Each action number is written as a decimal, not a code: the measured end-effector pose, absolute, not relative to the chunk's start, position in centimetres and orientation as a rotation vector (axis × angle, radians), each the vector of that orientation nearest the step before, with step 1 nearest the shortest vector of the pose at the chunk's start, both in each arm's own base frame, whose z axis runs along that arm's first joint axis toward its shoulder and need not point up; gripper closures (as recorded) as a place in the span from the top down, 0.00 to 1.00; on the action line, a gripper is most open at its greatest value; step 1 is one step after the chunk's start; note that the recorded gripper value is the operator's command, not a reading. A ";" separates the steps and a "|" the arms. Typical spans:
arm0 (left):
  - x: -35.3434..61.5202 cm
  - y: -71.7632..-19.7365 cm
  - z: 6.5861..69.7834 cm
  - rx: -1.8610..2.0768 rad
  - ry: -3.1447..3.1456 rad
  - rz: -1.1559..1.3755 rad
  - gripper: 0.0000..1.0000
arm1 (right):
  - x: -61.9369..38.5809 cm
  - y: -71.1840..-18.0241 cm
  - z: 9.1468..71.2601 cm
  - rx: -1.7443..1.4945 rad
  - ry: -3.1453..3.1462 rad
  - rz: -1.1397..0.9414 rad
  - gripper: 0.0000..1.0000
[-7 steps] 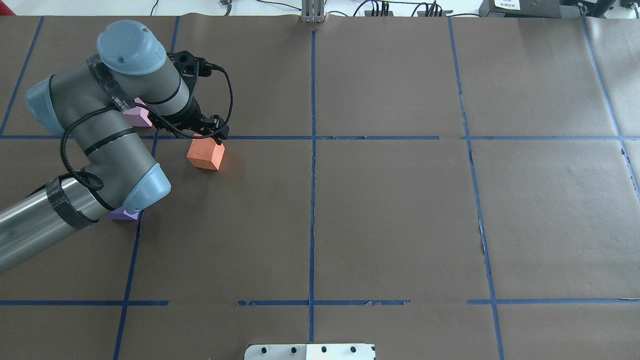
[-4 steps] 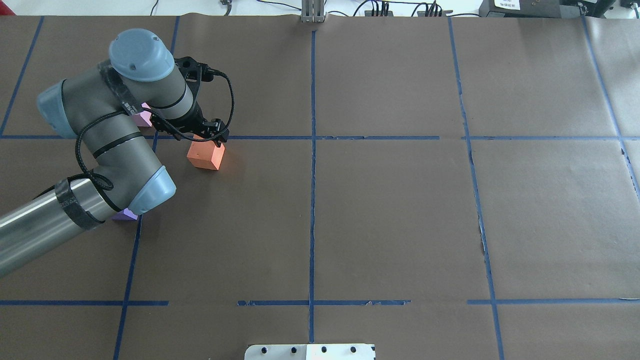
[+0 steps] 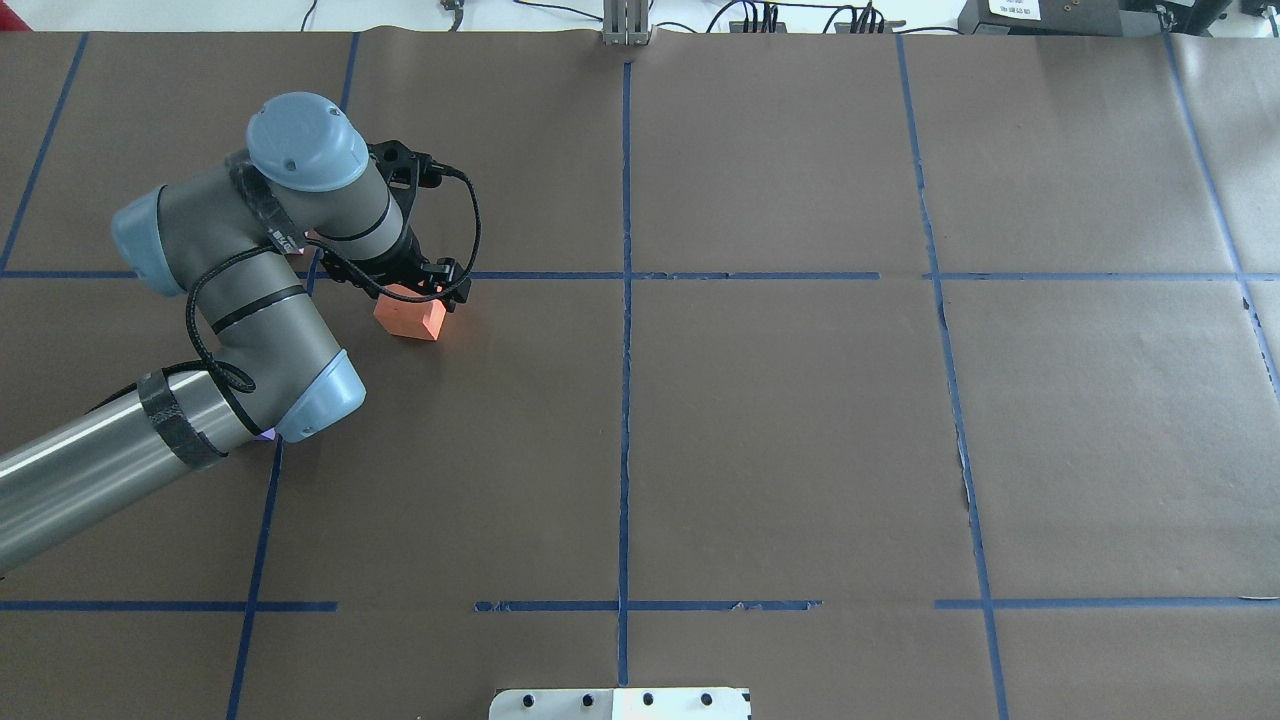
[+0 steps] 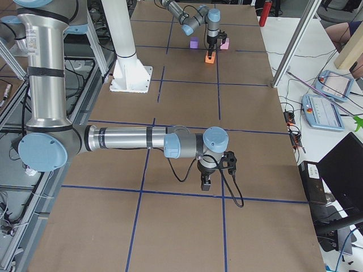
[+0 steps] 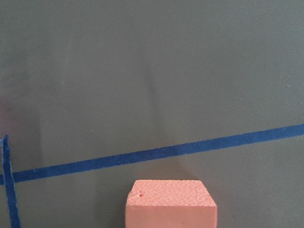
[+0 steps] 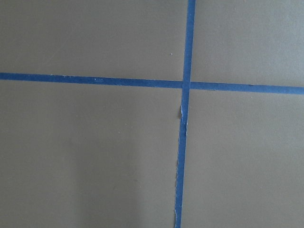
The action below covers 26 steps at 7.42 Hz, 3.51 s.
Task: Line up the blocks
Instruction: 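Close the left gripper on the orange cube and lift it, then carry the orange cube toward the gap between pink and purple cubes, then lower the orange cube in line between the pink and purple cubes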
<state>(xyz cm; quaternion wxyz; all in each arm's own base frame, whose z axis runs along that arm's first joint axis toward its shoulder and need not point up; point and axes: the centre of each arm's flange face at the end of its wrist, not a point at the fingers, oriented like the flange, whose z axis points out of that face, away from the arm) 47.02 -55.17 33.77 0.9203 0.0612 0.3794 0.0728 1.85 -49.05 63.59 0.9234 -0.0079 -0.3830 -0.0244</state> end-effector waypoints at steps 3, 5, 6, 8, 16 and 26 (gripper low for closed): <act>47.5 -55.2 34.8 0.117 0.773 0.150 0.51 | 1.8 -49.1 63.6 -0.016 -0.786 -0.050 1.00; 47.5 -55.2 34.9 0.117 0.772 0.150 0.21 | 1.8 -49.1 63.6 -0.016 -0.786 -0.050 1.00; 47.2 -55.3 34.6 0.121 0.775 0.148 0.21 | 1.8 -49.1 63.6 -0.016 -0.786 -0.050 1.00; 43.5 -56.4 31.7 0.154 0.803 0.118 0.21 | 1.8 -49.1 63.6 -0.016 -0.786 -0.050 1.00; 29.0 -55.9 43.0 -0.002 0.795 -0.043 0.22 | 1.8 -49.0 63.6 -0.017 -0.786 -0.050 1.00; 33.3 -56.2 48.3 -0.028 0.831 0.008 0.23 | 1.8 -49.1 63.6 -0.017 -0.786 -0.050 1.00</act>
